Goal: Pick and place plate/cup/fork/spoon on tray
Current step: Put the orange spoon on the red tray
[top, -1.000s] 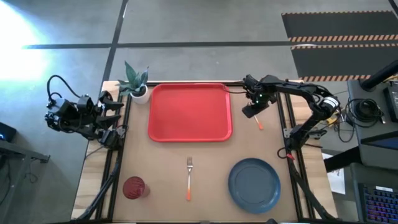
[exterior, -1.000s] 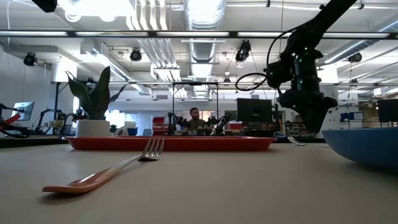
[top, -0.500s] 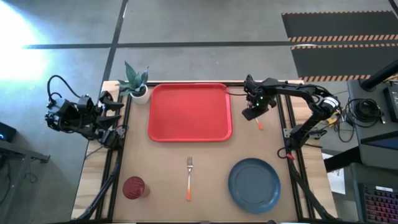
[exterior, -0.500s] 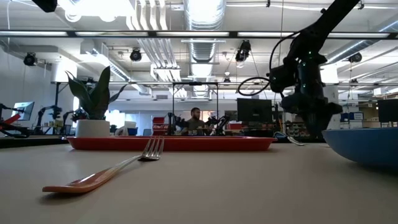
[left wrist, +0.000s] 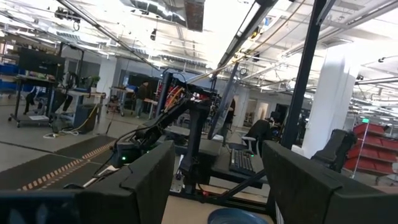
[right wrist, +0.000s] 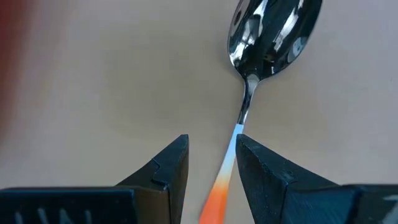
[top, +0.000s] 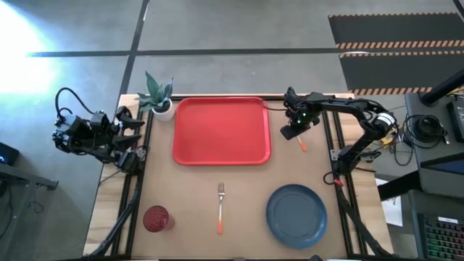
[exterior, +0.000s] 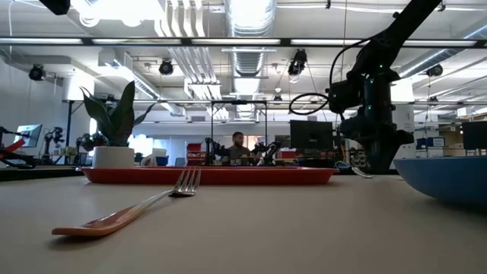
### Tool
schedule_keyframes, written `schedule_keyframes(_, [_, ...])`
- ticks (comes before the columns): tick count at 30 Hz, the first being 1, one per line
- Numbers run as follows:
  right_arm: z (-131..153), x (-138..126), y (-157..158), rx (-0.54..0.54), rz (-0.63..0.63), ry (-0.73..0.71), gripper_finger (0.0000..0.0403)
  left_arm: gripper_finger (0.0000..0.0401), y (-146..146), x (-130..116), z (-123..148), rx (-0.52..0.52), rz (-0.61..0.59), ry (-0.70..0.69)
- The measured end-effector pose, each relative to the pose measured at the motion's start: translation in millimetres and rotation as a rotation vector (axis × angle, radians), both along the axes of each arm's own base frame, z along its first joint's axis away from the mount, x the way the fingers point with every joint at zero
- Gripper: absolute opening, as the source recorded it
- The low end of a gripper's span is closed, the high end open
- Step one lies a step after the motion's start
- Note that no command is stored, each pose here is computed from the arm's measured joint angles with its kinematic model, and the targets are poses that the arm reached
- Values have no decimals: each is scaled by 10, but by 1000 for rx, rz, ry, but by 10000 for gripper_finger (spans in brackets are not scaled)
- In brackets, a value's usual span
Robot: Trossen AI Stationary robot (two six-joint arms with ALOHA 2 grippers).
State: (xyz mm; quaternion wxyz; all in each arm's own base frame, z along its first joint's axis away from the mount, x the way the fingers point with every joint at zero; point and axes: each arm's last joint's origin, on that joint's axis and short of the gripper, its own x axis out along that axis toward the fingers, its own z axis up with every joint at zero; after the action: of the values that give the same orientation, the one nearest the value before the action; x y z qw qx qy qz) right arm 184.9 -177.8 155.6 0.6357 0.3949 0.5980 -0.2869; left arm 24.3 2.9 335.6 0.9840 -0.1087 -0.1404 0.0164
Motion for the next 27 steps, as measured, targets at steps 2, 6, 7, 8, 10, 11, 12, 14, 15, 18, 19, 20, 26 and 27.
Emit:
schedule_keyframes(2, [-6, -4, 3, -1, 0, 4, 123, 225, -1, 0, 0, 1, -3, 0])
schedule_keyframes(6, [-24, -16, 14, 3, 0, 9, 123, 225, -1, 0, 0, 1, -4, 0])
schedule_keyframes(7, [-34, -19, 17, 3, -2, 9, 123, 225, -1, 0, 0, 1, -4, 0])
schedule_keyframes(8, [-42, -21, 20, 3, -8, 9, 123, 225, -1, 0, 0, 1, -5, 0])
schedule_keyframes(10, [-63, -28, 26, 2, -8, 7, 123, 225, -2, 2, -2, 2, -6, 0])
schedule_keyframes(11, [-71, -32, 30, 2, -8, 8, 123, 225, -2, 2, -2, 2, -6, 0])
schedule_keyframes(12, [-79, -37, 35, 4, -8, 10, 123, 225, -2, 2, -2, 2, -6, 0])
schedule_keyframes(14, [-92, -46, 44, 8, -8, 14, 123, 225, -2, 2, -2, 2, -6, 0])
schedule_keyframes(15, [-94, -47, 46, 9, -8, 14, 123, 225, -3, 2, -2, 2, -7, 0])
schedule_keyframes(18, [-103, -46, 44, 3, -7, 9, 123, 225, -3, 3, -4, 2, -7, 1])
schedule_keyframes(19, [-103, -40, 38, -2, -8, 3, 123, 225, -3, 3, -4, 2, -7, 1])
schedule_keyframes(20, [-103, -35, 33, -8, -8, -2, 123, 225, -3, 3, -4, 2, -7, 1])
schedule_keyframes(26, [-105, -29, 24, -17, -9, -11, 123, 225, -3, 3, -3, 2, -8, 0])
schedule_keyframes(27, [-109, -31, 27, -16, -9, -10, 123, 225, -3, 3, -4, 2, -8, 1])
